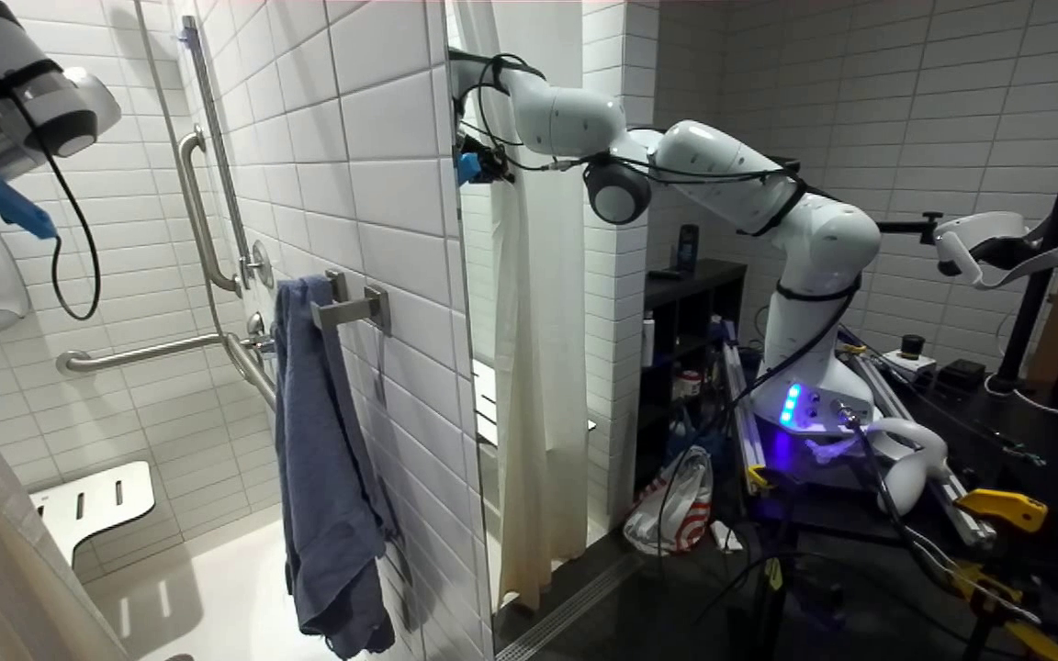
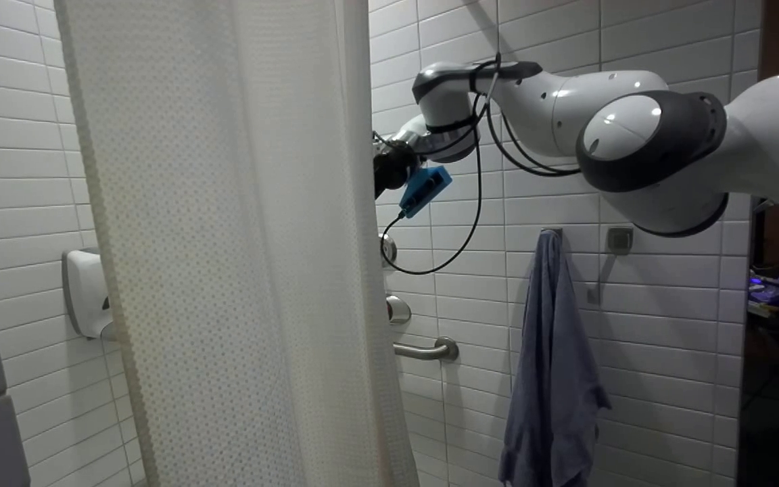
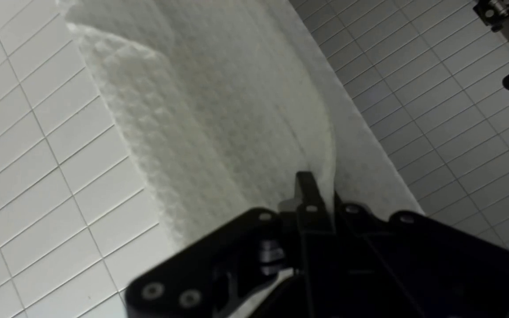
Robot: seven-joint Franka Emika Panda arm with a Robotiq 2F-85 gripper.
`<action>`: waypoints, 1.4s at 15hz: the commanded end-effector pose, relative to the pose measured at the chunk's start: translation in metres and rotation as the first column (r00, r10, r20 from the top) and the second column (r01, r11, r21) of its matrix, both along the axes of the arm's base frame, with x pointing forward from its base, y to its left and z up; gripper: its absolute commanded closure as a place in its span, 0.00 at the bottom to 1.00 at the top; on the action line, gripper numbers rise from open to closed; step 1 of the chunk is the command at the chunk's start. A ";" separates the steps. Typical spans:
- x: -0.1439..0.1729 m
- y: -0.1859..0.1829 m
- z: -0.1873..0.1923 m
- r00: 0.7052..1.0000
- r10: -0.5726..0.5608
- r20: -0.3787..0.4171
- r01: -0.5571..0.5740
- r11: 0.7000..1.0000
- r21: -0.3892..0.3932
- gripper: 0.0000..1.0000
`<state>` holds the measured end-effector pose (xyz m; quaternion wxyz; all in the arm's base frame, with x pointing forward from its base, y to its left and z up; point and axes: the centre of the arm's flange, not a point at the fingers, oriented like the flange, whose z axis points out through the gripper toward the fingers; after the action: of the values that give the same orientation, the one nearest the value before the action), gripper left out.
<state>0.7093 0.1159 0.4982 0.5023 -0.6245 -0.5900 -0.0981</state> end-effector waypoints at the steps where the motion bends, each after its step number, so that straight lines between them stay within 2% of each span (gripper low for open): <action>1: 0.013 -0.001 -0.002 1.000 -0.006 0.020 0.006 1.000 -0.030 1.00; 7: 0.013 -0.008 0.000 1.000 0.013 0.023 -0.012 0.999 -0.033 1.00; 12: 0.005 -0.006 0.000 0.995 0.100 -0.022 -0.101 0.994 -0.042 1.00; 19: -0.018 -0.005 0.000 0.947 0.298 -0.121 -0.307 0.950 -0.056 1.00; 20: 0.008 0.050 -0.013 0.938 0.318 -0.137 -0.329 0.942 -0.065 1.00; 21: 0.007 0.059 -0.015 0.932 0.334 -0.140 -0.345 0.936 -0.063 1.00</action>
<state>0.6688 0.1194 0.4987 0.5246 -0.5564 -0.6443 0.0100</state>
